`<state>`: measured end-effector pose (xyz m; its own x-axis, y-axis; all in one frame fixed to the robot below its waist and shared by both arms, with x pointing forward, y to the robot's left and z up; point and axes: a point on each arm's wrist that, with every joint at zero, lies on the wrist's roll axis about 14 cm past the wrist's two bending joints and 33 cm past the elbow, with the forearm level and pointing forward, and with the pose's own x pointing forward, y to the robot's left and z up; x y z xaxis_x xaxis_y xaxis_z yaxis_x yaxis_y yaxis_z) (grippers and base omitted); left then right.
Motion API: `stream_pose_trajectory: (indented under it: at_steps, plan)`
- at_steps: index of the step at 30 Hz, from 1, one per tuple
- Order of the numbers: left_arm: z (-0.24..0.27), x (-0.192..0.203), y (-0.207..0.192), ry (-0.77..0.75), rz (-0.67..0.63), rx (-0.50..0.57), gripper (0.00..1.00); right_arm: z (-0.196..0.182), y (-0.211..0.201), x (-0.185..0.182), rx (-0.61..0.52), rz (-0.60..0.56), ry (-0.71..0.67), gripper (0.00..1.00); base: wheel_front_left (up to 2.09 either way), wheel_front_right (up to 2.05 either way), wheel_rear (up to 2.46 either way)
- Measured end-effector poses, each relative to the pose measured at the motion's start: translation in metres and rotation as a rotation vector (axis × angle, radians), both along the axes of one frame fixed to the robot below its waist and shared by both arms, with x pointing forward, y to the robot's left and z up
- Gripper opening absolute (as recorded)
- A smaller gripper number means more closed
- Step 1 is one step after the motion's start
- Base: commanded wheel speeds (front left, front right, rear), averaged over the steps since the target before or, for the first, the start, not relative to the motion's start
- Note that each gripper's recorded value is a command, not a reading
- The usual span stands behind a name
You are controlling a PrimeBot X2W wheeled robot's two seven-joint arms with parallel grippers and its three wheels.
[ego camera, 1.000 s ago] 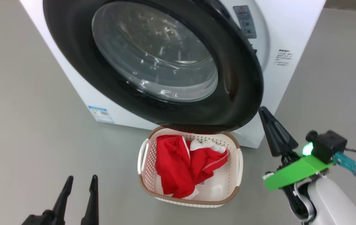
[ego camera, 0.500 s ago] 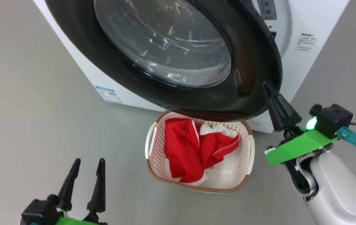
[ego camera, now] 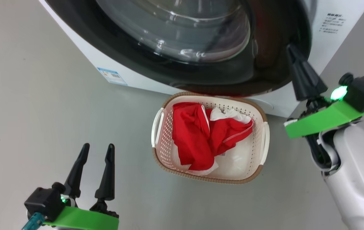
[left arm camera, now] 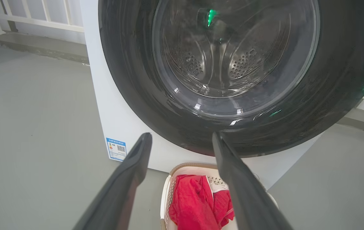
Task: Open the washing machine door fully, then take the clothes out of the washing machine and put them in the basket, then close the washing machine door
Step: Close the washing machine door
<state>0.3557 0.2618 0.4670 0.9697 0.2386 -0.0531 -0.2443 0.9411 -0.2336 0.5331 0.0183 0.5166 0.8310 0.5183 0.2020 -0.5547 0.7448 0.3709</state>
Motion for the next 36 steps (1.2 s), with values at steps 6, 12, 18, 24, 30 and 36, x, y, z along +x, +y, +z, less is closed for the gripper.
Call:
stream_pose_trajectory:
  at_steps: [6,12,18,24,30,36]
  plan:
    - [-0.007,0.009,-0.002,0.016,-0.006,-0.01,1.0,-0.001,-0.005,0.022,0.023,-0.028,-0.011,0.0,0.0,0.0,0.0]
    - [-0.011,0.017,-0.001,0.029,-0.009,-0.01,1.0,-0.006,-0.003,0.037,0.042,-0.028,-0.017,0.0,0.0,0.0,0.0]
    - [-0.012,0.016,0.003,0.031,0.003,-0.007,1.0,-0.009,0.004,0.039,0.048,-0.012,-0.014,0.0,0.0,0.0,0.0]
    - [-0.005,0.015,0.002,0.011,-0.001,-0.003,1.0,0.004,0.006,0.032,0.024,0.001,-0.042,0.0,0.0,0.0,0.0]
    - [0.001,0.012,0.0,-0.003,-0.008,0.003,1.0,-0.004,0.012,0.003,-0.017,0.042,-0.015,0.25,0.0,0.0,0.0]
    - [0.007,0.006,-0.003,-0.016,-0.02,0.025,1.0,-0.011,0.004,-0.025,-0.048,0.044,0.019,0.74,0.0,0.0,0.0]
